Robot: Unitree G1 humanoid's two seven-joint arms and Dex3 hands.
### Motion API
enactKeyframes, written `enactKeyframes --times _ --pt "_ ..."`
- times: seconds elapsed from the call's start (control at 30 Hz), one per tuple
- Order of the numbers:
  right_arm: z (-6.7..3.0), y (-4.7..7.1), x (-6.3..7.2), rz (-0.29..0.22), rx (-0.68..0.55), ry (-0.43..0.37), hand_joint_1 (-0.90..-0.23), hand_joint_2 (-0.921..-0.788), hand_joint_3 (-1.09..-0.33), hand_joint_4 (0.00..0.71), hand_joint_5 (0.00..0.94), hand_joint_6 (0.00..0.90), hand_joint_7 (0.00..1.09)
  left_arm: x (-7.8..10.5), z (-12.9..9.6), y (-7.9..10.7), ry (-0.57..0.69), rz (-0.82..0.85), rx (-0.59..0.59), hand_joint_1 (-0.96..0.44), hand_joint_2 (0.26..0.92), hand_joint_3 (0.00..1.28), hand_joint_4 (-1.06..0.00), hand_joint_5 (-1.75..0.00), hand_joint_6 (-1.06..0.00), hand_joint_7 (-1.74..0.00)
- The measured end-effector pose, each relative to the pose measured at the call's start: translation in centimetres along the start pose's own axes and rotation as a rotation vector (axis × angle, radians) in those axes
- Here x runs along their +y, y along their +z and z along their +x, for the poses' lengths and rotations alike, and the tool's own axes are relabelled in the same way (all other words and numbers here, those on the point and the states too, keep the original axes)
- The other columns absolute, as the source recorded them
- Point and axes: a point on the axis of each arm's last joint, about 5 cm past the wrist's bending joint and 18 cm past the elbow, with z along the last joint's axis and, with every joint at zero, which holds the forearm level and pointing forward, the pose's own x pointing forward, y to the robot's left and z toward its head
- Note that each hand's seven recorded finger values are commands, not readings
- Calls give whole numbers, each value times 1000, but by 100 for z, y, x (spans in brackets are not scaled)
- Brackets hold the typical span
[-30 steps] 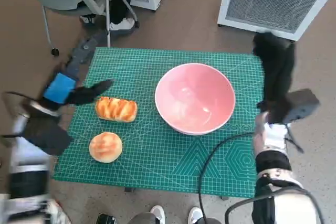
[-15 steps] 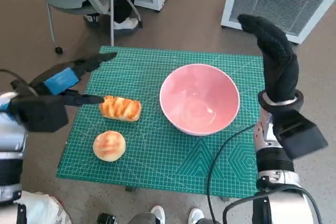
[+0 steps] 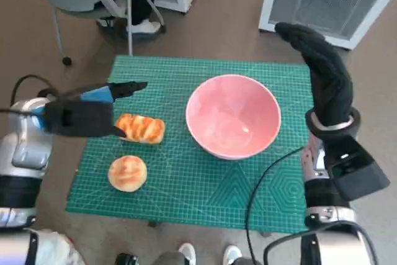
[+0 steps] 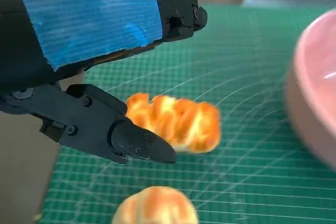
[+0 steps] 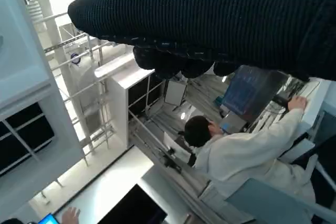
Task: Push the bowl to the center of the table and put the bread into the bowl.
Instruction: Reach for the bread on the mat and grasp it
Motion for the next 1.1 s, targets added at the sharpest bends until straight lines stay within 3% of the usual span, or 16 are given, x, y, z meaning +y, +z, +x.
enactKeyframes --times 0.33,0.73,1.1 --pt "-13 2 1 -1 3 -7 -591 -921 -767 356 8 164 405 -24 174 124 -36 50 30 -219 734 0 1 1 -152 -2" --pt "-32 -2 2 0 11 -21 -573 -921 -769 357 5 169 395 -164 369 104 -99 66 71 -255 752 9 -3 -1 -157 -3" --pt "-39 -8 10 -5 20 -25 -567 -921 -771 357 4 174 386 -316 517 67 -113 91 72 -237 785 13 -148 -22 -240 -23"
